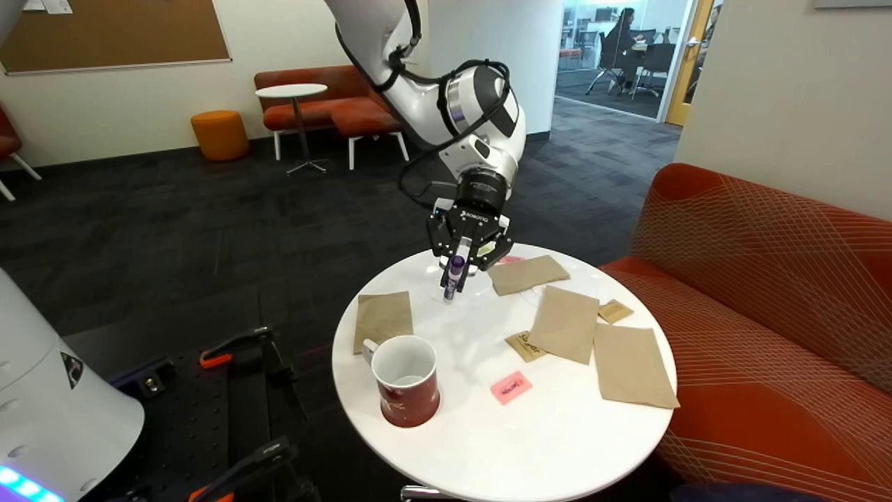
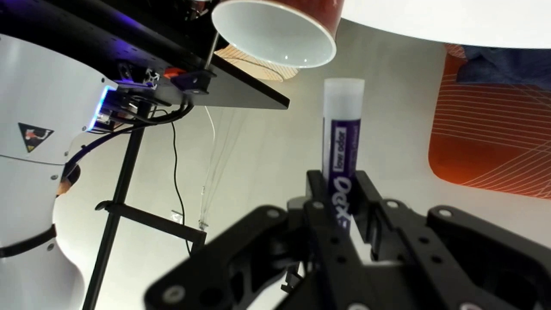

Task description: Put the marker in the red cup

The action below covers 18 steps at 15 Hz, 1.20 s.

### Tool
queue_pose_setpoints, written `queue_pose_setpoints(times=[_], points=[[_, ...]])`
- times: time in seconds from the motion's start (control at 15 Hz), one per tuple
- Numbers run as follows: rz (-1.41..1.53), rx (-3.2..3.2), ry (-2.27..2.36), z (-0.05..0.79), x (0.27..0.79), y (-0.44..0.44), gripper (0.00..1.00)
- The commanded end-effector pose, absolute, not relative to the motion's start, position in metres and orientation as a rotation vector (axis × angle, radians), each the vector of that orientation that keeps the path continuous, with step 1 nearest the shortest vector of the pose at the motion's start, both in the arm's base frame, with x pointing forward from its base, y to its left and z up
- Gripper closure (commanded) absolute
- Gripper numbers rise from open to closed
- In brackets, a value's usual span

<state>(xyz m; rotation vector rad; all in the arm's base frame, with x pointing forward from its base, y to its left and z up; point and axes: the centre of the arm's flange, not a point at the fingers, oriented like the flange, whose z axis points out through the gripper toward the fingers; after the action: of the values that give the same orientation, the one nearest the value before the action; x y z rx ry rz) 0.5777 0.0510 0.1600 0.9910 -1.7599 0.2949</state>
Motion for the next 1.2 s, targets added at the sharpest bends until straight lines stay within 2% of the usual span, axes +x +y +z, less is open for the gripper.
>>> queue_pose_setpoints(times=[0.0,1.13], points=[[0.263,0.931,-1.725,0.172,0.586,0.059,0.95],[0.165,0.815,-1.703,0.153,0.528,0.052,0.95]])
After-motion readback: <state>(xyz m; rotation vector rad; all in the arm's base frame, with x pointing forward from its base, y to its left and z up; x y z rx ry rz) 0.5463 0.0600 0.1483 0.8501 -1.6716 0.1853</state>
